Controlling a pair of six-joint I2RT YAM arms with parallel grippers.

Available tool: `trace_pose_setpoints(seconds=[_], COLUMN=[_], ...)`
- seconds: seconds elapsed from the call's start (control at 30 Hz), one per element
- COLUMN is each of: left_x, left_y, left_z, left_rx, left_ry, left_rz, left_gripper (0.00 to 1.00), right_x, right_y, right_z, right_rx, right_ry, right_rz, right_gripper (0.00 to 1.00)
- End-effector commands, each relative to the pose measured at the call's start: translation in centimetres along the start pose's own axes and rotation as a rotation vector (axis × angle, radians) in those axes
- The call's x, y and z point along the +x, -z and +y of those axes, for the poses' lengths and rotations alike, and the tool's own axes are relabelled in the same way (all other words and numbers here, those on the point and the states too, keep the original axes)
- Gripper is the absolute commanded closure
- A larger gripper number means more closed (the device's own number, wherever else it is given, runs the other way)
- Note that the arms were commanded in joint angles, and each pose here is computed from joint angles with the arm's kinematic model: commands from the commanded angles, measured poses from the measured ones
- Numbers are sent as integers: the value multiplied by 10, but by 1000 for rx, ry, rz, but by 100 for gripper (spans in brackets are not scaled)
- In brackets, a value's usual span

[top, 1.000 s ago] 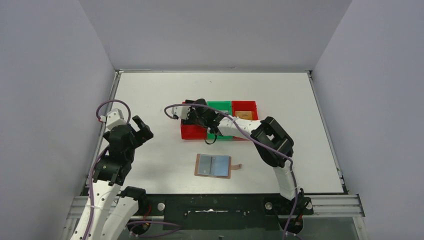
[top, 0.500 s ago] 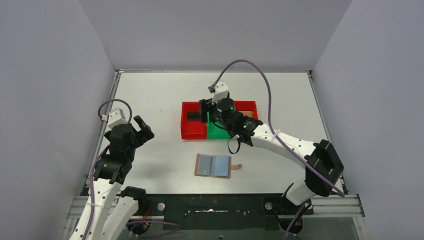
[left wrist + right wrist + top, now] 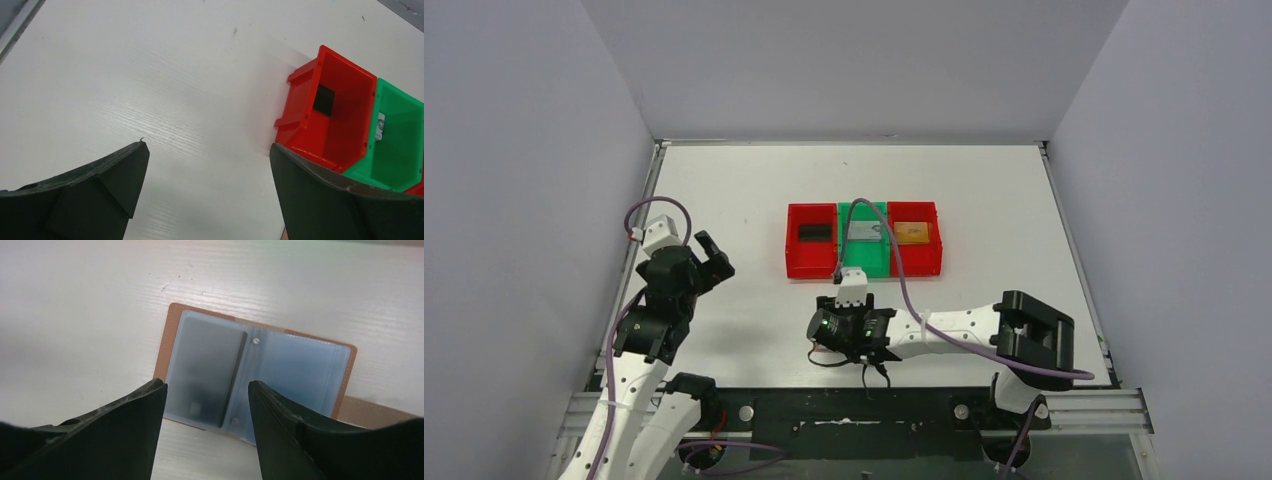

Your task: Take the credit cards out of the card holder

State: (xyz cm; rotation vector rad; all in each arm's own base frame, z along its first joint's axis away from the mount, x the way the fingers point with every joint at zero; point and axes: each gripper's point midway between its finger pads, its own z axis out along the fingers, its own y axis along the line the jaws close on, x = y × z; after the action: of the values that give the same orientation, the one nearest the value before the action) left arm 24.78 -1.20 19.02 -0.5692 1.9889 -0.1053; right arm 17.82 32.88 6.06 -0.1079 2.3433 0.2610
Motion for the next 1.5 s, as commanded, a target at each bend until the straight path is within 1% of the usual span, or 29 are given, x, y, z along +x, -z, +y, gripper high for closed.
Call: trace_pose_setpoints(seconds=[0.0,0.2,0.47,0.5,0.63,0.83,1.03,1.13,1.27,1.33,1.47], left_x=[-10,-8,-7,-7,-6,-4,-1,1,9,16,54], left_y=[-2,-2,-3,-3,-3,-5,-6,-7,-6,-3,16], left_z=[-8,-8,-9,-9,-9,-11,-12,-15,-33,-48,-90], left_rx=[33,35,37,37,39,45,53,68,167,251,528], left_ry=[2,-1,-2,-2,-4,-8,-13,-18,-29,-21,46], left_rz=[-32,-26,-22,-20,-18,-6,5,18,59,102,271], left_gripper=[6,6,6,6,6,6,6,6,6,8,14], right_x=[-14,-6,11,13,14,11,7,5,3,1,-3], right_y=[1,-9,-26,-27,-29,-27,-24,-23,-22,-20,-18], right_z=[9,21,16,13,8,12,14,18,19,21,17], right_rx=[56,36,78,90,120,88,60,-5,-130,-204,-297], right_ry=[-104,-86,-60,-59,-41,-47,-64,-112,-198,-240,-318], right_rz=[-81,-55,-3,0,-5,-19,-24,-23,-12,-18,-28], right_gripper=[40,43,46,47,56,71,72,72,75,76,76])
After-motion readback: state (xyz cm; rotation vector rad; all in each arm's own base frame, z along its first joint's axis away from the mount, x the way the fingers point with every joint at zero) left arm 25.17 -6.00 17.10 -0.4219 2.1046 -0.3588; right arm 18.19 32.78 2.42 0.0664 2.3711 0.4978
